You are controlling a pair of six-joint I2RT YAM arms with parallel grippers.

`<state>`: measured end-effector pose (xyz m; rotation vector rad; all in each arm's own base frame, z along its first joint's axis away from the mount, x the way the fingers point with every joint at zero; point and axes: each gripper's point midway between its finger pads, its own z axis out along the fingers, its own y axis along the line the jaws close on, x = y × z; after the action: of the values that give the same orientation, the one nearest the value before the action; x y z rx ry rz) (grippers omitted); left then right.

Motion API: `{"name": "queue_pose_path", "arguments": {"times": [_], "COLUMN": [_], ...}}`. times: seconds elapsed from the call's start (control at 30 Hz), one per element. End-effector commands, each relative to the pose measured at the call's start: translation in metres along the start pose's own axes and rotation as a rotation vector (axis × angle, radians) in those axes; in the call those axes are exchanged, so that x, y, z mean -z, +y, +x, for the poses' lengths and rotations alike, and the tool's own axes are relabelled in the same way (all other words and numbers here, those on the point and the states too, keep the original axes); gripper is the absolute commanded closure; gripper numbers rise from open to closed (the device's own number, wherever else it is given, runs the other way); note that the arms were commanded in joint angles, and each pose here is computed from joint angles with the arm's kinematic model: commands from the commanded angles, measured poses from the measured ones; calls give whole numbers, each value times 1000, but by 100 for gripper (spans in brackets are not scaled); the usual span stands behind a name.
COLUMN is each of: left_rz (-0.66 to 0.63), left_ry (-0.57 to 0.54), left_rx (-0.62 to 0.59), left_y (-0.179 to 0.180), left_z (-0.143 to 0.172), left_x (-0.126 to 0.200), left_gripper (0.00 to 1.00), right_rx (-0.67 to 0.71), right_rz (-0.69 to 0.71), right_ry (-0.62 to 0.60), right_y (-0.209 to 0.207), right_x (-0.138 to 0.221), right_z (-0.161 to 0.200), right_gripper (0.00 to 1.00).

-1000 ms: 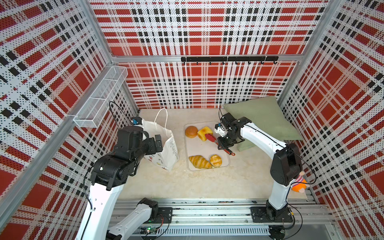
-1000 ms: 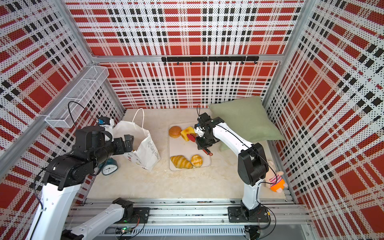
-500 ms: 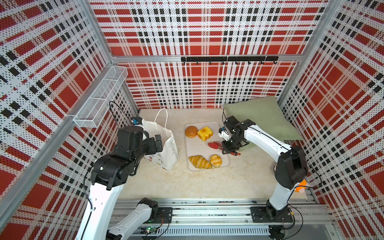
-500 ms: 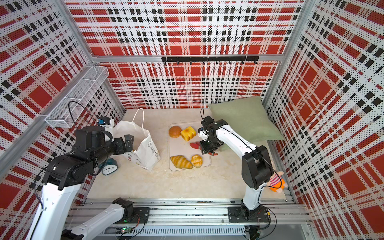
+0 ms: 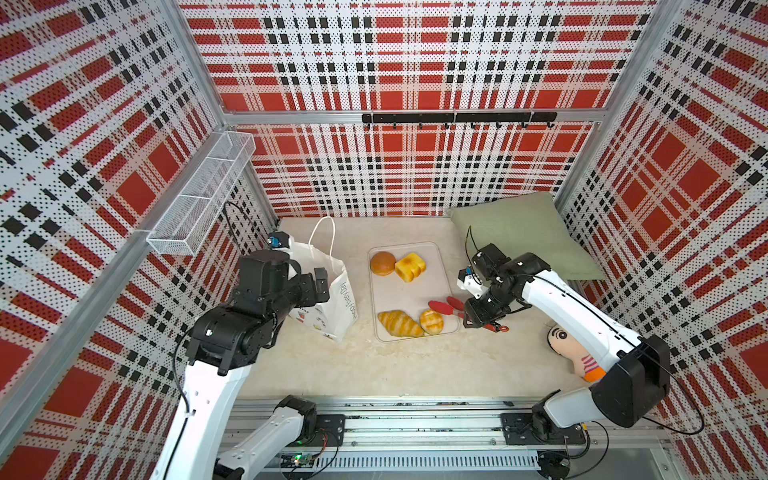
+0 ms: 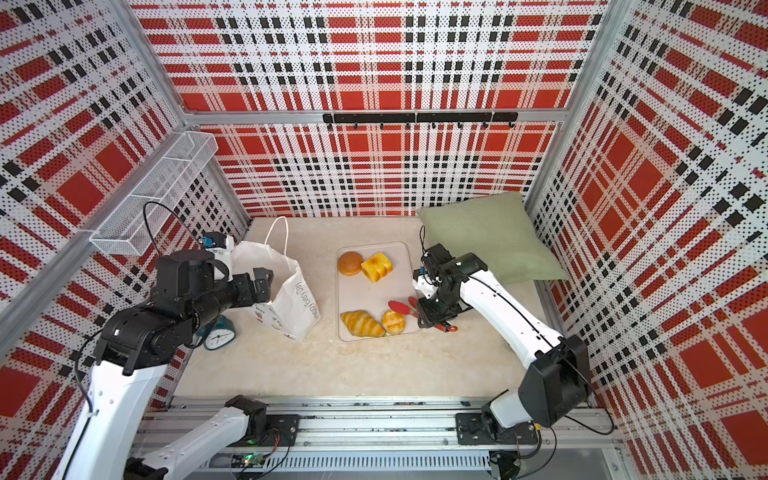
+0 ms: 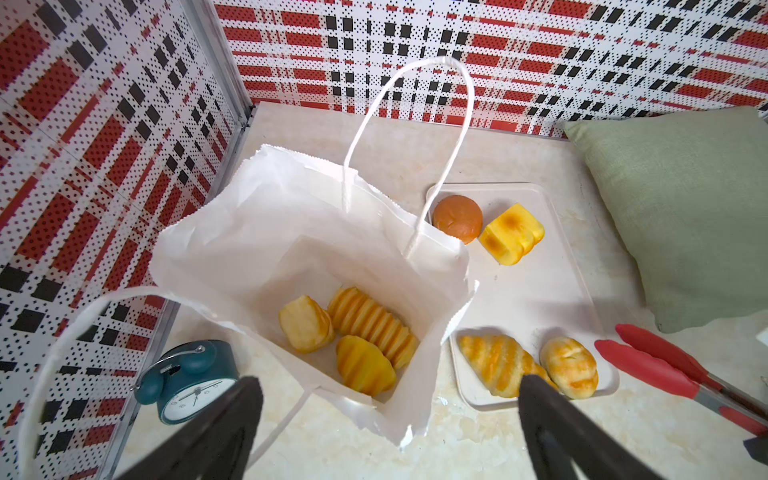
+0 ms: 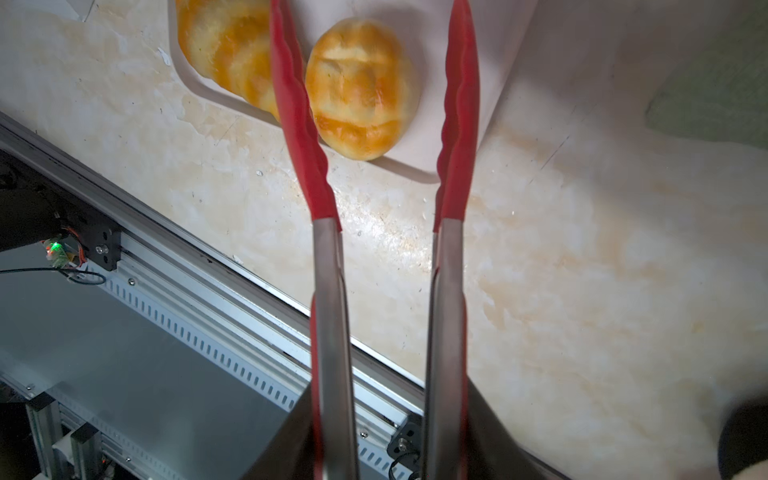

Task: Pack bread into a paper bag
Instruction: Pick up the fake bread from the plate.

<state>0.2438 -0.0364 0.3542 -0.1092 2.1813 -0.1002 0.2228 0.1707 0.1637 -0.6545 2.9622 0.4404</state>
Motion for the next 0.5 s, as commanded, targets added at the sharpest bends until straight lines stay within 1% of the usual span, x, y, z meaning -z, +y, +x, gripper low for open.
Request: {"name": "queue_pose_path", "arguments": {"times": [0.0,0.17,0.23,0.47], "left_rz": [38,51,56,59], "left_ry": [-33,-36,-37,-37], "left_rx": [-5,-6,-6,-7], "left_y": [-7,-10,-11,-11], "left_z": [-8,-8,-7,-5], "left_x": [1,0,-1,-2], "left_gripper": [1,1,1,1], "right_rx": [-25,-29,-21,1], "right_rz": [-20,-42,-29,-39], "right_ry": [8,43,62,95], "right_y": [3,8,9,20], "right_x": [4,-4,-10,-22], "right_z": [12,23,25,17], "right_gripper": [54,53,53,52]}}
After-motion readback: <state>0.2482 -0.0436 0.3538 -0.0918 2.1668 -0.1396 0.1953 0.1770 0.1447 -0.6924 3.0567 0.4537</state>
